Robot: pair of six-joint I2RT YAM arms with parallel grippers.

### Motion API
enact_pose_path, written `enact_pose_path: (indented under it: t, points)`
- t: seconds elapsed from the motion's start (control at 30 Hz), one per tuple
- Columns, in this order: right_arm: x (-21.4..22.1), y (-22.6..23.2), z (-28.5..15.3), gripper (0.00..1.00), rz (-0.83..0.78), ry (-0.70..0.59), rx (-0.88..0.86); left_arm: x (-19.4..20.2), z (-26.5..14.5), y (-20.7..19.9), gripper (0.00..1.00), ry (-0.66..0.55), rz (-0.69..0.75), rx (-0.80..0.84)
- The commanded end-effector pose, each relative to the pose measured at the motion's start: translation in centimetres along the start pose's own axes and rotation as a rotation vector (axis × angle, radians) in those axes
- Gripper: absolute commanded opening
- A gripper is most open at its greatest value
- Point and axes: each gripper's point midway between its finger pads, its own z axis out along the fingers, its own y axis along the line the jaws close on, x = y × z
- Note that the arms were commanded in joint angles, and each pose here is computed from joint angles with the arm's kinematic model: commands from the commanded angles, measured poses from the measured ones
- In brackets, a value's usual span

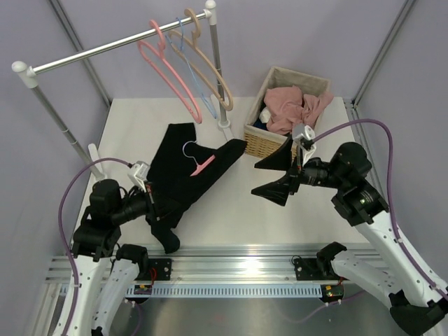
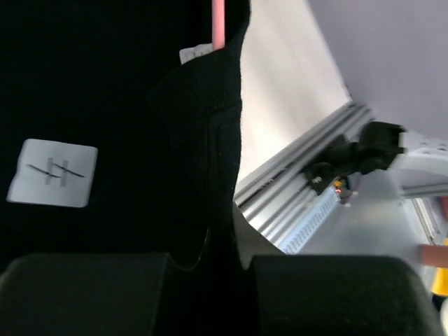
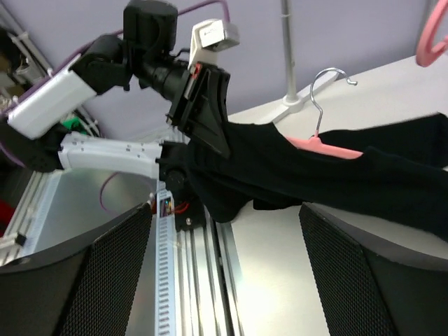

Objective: Remove the t-shirt from the hanger

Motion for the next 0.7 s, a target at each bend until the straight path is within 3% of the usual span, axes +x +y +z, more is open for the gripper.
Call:
enact_pose_path:
  t: [0.0,0.17,0.43,0.67]
  points:
    - [0.2,0.8,0.8,0.95,-0.142,0.051,-0.134,-3.0,-0.8,-6.4,0.00,-0.074,0.107,0.306]
    - [-0.1,-1.2,2.0,0.94,-0.147,0.086,-0.100,-2.8,0.0,-7.6,0.00,-0.032,0.151,0.332]
    - [1.5,-3.7,2.6,0.91,-0.191,0.184,-0.071,2.0,4.7,-10.3,0.00,0.188,0.282,0.391]
    - [3.2,-2.1,0.5,0.89,-0.180,0.169,-0.039,1.2,4.3,-12.7,0.00,0.142,0.335,0.437]
